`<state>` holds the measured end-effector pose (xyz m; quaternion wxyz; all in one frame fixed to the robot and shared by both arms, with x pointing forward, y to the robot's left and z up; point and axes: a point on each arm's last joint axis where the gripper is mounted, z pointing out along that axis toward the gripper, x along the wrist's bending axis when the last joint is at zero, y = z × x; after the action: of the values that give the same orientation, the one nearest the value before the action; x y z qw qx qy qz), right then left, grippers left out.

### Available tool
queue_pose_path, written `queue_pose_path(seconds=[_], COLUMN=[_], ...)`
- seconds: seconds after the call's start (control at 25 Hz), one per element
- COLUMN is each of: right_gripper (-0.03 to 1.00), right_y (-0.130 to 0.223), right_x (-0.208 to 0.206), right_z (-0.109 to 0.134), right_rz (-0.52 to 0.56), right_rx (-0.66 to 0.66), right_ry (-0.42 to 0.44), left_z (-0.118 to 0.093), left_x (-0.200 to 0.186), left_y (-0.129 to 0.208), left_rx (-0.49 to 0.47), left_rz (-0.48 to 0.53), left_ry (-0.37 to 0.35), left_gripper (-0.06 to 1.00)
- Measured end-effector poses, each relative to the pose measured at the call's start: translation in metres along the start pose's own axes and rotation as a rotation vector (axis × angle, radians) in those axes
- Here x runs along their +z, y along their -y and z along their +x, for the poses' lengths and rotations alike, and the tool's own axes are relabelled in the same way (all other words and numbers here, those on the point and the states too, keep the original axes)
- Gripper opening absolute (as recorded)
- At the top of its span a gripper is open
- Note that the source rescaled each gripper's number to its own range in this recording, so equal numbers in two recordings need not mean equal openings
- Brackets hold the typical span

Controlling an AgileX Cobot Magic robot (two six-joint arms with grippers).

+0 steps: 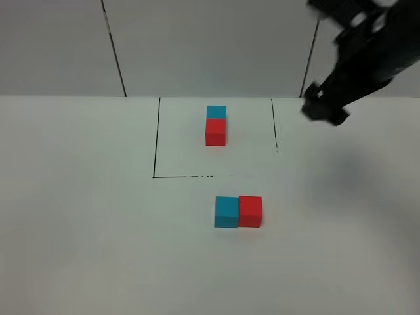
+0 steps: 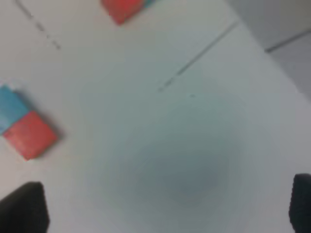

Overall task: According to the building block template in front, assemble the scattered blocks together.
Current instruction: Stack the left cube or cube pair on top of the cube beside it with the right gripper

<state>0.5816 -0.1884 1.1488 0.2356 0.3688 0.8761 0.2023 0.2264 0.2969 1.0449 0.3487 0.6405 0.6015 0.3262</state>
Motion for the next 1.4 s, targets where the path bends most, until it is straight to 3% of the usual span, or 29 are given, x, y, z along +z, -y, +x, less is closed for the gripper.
queue_pose_path(seconds=[0.16,0.28,0.48,0.64,0.88,1.16,1.28,1.4], right_gripper=[1.0,1.0,1.0,1.0,1.0,1.0,1.0,1.0], right_y=[0.036,0.07,0.134,0.172,0.184,0.17,0.139,0.092], right_x=[-0.069,-0.102,-0.127,-0.126,-0.121,-0.093,-0.074,-0.048], right_z=[-0.032,-0.036,-0.016,0.006,0.015,0.0,-0.006,-0.003], right_rz=[-0.066,-0.137,-0.307,-0.39,-0.391,-0.297,-0.218,-0.138], right_rx=[0.27,0.432,0.689,0.785,0.804,0.75,0.593,0.328], right_ry=[0.133,0.229,0.384,0.453,0.459,0.4,0.315,0.219], left_z=[0.0,0.0,0.0,0.0,0.0,0.0,0.0,0.0], left_x=[0.0,0.0,0.0,0.0,0.0,0.0,0.0,0.0], left_y=[0.0,0.0,0.0,0.0,0.0,0.0,0.0,0.0], left_rx=[0.0,0.0,0.0,0.0,0.0,0.0,0.0,0.0], left_rz=[0.0,0.0,0.0,0.0,0.0,0.0,0.0,0.0], left_ry=[0.0,0.0,0.0,0.0,0.0,0.0,0.0,0.0], left_gripper=[0.65,0.65,0.65,0.65,0.65,0.65,0.65,0.65])
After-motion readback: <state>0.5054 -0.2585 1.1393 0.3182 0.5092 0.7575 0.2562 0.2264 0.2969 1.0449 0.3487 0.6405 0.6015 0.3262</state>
